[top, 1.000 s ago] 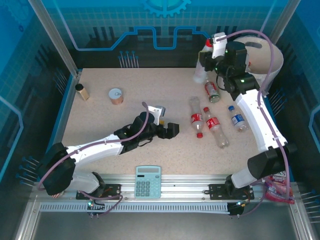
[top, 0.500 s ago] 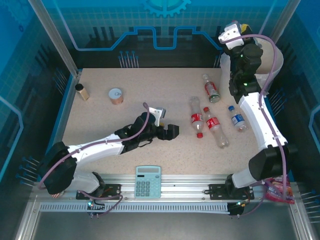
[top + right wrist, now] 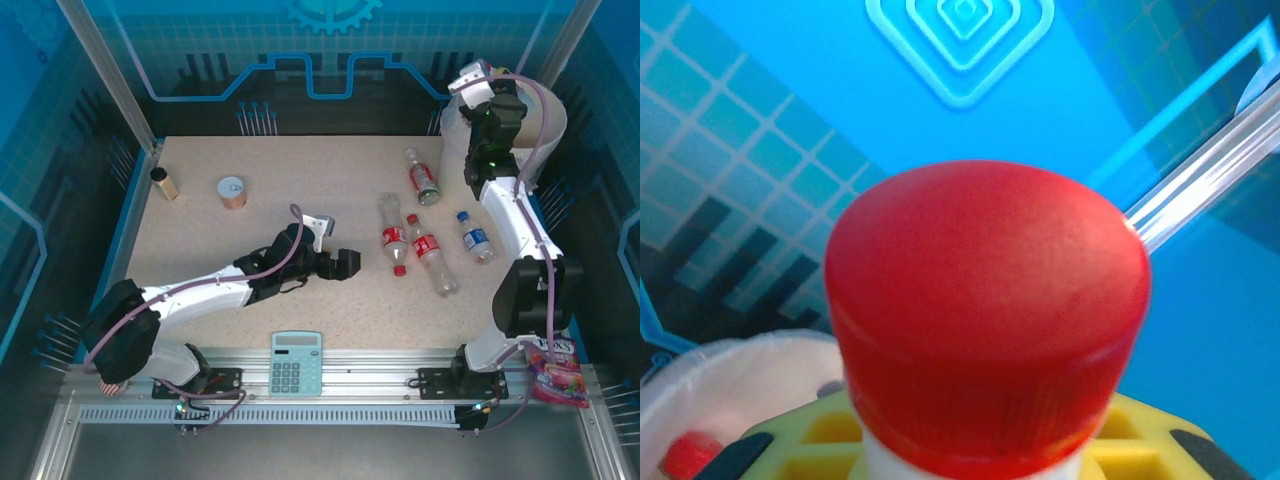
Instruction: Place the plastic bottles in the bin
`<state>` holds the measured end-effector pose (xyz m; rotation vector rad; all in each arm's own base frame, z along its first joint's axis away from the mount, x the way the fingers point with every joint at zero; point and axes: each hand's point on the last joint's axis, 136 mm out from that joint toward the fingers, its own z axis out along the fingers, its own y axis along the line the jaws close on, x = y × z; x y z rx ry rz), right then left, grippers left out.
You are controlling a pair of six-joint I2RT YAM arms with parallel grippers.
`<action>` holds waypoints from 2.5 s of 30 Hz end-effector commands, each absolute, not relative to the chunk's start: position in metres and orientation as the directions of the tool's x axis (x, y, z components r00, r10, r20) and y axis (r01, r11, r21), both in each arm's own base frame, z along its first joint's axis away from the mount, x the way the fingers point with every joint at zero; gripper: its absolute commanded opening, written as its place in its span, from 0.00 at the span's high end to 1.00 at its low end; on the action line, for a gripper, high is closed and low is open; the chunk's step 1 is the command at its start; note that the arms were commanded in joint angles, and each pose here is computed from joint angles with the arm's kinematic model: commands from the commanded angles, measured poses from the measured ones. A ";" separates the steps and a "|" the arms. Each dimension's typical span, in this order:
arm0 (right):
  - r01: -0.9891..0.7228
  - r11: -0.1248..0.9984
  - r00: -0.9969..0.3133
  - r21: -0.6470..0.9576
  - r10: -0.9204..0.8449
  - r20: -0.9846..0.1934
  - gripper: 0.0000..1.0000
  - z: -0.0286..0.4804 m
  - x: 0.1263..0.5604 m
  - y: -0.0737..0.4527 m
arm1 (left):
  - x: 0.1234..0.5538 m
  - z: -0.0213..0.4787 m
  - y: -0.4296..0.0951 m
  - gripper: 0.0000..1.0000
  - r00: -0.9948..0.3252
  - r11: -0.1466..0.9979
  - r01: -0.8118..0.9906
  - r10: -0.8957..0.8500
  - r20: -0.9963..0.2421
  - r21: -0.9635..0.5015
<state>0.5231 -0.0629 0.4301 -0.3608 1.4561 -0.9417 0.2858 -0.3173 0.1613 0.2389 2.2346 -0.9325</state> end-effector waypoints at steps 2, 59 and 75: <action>0.282 0.658 -0.202 -0.699 -0.671 -0.713 1.00 0.406 0.537 -0.083 | 0.291 0.170 -0.325 0.01 -0.752 0.708 0.408 -0.097 -0.652 -0.577; 0.155 0.984 -0.429 -0.086 -0.011 -0.903 0.00 0.397 0.487 -0.093 | 0.306 0.138 -0.343 0.01 -0.834 0.741 0.290 -0.115 -0.540 -0.606; -0.042 0.997 -0.527 -0.061 -0.074 -0.847 0.00 0.358 0.377 0.022 | 0.316 0.126 -0.316 0.01 -0.833 0.795 0.236 -0.131 -0.537 -0.559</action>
